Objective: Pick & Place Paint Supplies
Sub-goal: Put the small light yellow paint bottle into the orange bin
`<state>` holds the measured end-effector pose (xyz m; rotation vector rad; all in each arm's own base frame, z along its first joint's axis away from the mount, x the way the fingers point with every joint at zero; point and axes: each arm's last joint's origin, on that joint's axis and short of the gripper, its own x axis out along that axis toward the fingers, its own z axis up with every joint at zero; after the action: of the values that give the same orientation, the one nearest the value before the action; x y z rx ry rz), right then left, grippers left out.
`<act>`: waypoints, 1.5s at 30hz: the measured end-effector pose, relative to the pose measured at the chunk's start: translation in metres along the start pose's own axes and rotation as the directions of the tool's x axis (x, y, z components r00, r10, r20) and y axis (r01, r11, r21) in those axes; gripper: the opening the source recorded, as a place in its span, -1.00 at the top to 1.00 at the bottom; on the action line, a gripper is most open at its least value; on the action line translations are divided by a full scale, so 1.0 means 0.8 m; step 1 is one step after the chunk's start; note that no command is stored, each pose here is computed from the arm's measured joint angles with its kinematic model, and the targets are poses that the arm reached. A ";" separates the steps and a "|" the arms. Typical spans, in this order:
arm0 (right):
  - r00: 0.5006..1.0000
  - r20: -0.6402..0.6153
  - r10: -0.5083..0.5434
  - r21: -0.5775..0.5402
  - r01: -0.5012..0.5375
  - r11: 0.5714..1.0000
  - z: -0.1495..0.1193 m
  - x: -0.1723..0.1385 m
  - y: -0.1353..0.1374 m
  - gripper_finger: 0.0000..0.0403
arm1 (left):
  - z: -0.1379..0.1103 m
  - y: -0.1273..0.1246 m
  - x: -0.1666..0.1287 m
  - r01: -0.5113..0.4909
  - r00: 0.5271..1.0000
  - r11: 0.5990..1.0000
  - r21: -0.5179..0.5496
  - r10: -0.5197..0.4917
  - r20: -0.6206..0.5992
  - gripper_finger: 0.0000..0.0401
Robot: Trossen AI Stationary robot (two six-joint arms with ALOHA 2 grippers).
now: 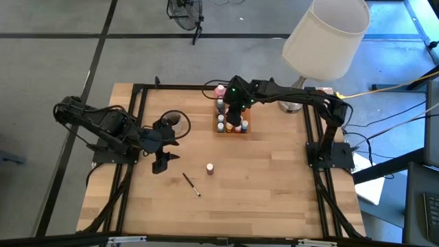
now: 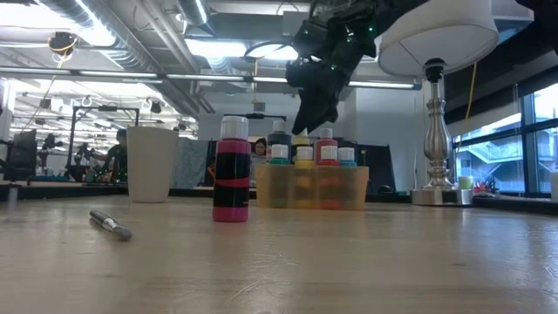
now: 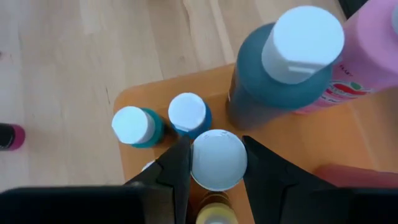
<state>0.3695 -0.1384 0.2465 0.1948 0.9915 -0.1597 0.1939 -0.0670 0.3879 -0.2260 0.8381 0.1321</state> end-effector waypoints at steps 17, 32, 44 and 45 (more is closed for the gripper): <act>1.000 0.011 0.000 0.015 0.000 1.000 -0.010 0.012 -0.003 0.42 | 0.000 0.000 0.000 0.003 1.000 1.000 -0.003 -0.003 -0.001 -0.13; 1.000 0.005 0.003 0.043 -0.004 0.999 -0.025 0.028 -0.003 0.42 | 0.000 0.000 -0.001 0.002 1.000 1.000 0.000 -0.002 0.001 -0.13; 1.000 -0.002 0.007 0.050 -0.006 0.999 -0.031 0.033 -0.004 0.42 | 0.000 0.000 -0.001 0.005 1.000 1.000 -0.002 -0.005 0.000 -0.13; 1.000 -0.002 0.007 0.051 -0.006 0.999 -0.031 0.033 -0.004 0.42 | 0.000 0.000 -0.001 0.005 1.000 1.000 -0.002 -0.005 0.000 -0.13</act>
<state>0.3629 -0.1365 0.2108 0.2451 0.9894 -0.1790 0.1933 -0.0671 0.3882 -0.2299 0.8375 0.1286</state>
